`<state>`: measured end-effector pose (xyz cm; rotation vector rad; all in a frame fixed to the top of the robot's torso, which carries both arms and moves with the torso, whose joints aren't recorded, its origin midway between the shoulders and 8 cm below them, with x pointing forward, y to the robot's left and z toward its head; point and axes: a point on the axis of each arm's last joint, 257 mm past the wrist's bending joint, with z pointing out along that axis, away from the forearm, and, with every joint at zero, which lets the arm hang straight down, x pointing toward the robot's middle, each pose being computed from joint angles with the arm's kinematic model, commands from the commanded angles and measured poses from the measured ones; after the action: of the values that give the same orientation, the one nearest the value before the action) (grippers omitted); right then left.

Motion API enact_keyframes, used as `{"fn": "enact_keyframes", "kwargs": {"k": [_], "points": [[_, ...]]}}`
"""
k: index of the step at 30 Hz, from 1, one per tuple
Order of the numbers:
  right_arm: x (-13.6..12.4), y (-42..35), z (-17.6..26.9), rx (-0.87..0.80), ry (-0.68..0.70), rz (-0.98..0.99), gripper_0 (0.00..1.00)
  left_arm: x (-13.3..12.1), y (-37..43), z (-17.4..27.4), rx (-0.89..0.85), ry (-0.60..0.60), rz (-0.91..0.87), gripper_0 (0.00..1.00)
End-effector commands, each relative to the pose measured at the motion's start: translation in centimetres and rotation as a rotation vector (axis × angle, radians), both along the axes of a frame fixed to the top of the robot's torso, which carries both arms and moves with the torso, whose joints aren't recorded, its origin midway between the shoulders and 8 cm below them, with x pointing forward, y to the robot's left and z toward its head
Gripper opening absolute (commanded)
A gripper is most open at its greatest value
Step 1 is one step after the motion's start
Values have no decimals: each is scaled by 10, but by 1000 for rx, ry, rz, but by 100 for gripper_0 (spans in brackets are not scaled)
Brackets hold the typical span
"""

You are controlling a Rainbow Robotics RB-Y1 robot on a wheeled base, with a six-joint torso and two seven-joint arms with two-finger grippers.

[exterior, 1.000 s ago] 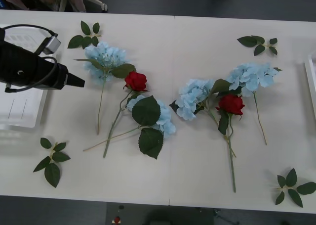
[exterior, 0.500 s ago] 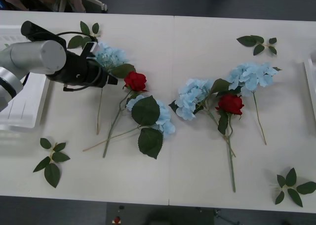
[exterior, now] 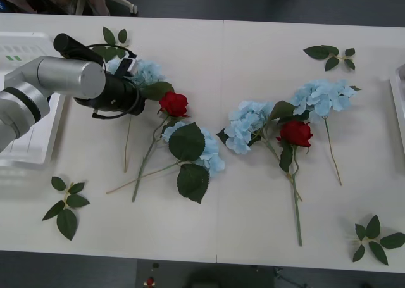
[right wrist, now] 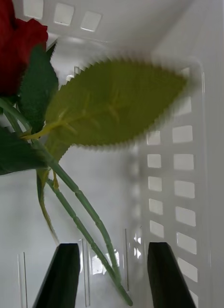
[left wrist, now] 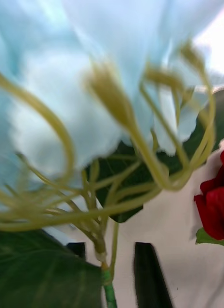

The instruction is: Put the red flowers into the right box and the blue flowers into the left box

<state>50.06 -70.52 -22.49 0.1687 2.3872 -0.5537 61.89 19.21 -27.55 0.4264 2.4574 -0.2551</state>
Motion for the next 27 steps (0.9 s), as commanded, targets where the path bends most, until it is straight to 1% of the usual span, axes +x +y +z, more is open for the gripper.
{"fn": "enact_keyframes", "kwargs": {"k": [1,5,8,10,11,12,13,16,19,21,22,24,27], "points": [[-8,-8,8,-15,4,2,79,17,22,49,5,-77,8,0],[-9,10,4,-5,27,74,85,17,35,82,10,-102,0,0],[-8,57,2,38,54,198,87,8,56,126,41,-85,-9,0],[-8,84,2,86,54,243,86,-2,65,149,63,-65,-18,0],[-8,114,0,151,57,277,87,-16,82,174,95,-39,-19,0],[-8,126,0,176,59,292,87,-23,91,184,113,-24,-15,0],[-8,156,-1,240,67,320,86,-40,119,204,154,13,6,0],[-7,207,-4,363,86,342,87,-70,181,228,242,80,81,0],[0,254,-9,455,82,367,87,-85,252,226,382,117,129,0],[6,282,-15,507,74,379,87,-86,300,218,470,116,171,0],[11,299,-19,533,73,390,87,-82,321,216,516,98,188,0],[20,317,-24,531,67,415,86,-74,352,210,579,64,225,0],[34,346,-29,526,64,445,87,-57,376,193,617,8,256,1]]}}
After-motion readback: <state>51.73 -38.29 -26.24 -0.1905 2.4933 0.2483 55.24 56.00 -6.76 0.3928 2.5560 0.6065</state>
